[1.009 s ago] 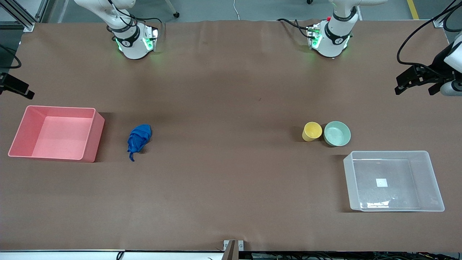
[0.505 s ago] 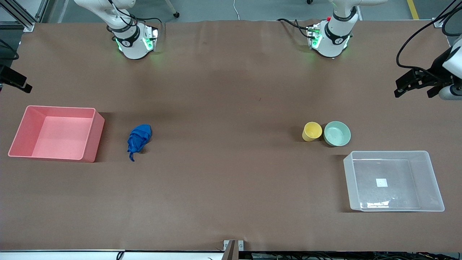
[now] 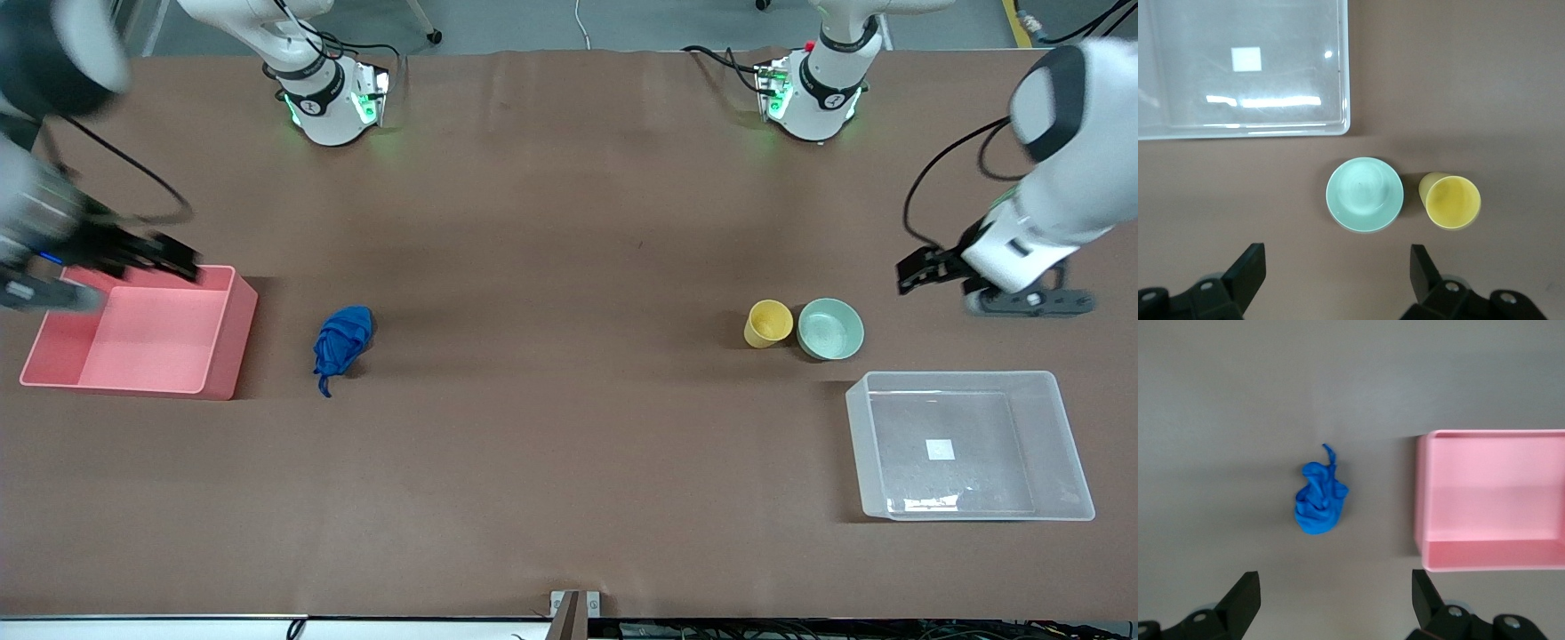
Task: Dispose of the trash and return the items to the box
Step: 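Reach the right gripper to the blue cloth while the left gripper reaches the bowl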
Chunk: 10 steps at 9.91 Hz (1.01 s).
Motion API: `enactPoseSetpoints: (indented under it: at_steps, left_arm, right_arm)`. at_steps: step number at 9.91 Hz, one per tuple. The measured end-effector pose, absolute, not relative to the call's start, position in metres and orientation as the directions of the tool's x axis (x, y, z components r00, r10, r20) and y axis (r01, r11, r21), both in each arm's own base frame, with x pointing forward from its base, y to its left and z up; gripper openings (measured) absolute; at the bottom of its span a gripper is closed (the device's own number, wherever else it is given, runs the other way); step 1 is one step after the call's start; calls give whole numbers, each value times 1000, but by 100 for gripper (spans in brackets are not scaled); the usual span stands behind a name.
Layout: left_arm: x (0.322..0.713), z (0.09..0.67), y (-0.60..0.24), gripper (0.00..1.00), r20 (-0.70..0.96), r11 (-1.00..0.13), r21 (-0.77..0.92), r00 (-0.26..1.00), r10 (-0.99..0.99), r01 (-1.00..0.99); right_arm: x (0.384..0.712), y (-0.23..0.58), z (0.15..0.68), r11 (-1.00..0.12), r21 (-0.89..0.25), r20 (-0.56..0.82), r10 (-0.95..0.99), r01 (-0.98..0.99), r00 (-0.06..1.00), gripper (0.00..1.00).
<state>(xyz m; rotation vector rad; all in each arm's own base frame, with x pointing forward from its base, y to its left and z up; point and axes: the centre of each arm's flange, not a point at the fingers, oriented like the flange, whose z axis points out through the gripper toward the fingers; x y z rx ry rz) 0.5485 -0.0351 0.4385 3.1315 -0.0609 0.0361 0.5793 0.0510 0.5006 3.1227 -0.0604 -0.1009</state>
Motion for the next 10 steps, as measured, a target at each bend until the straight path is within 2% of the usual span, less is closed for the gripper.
enactPoseSetpoints:
  at_steps: [3,5,7,9,10]
  left_arm:
    - [519,317,-32,96,81,-999,8,996,-34,-34]
    - [510,255,-29,96,73,-1000,7,997,-29,-29]
    - [509,224,-24,96,60,-1000,6,998,-20,-21]
    - [507,198,-24,88,54,-1000,5,998,-20,-20]
    - [505,189,-23,84,42,-1000,5,999,-18,-18]
  right_arm:
    - [571,80,342,-1000,25,-67,1,3,998,100]
    - [562,77,269,-1000,28,-52,2,3,999,100]
    - [563,76,224,-1000,31,-41,2,4,999,100]
    - [556,79,199,-999,33,-42,12,13,999,97]
    - [550,84,192,-999,32,-36,21,22,999,89]
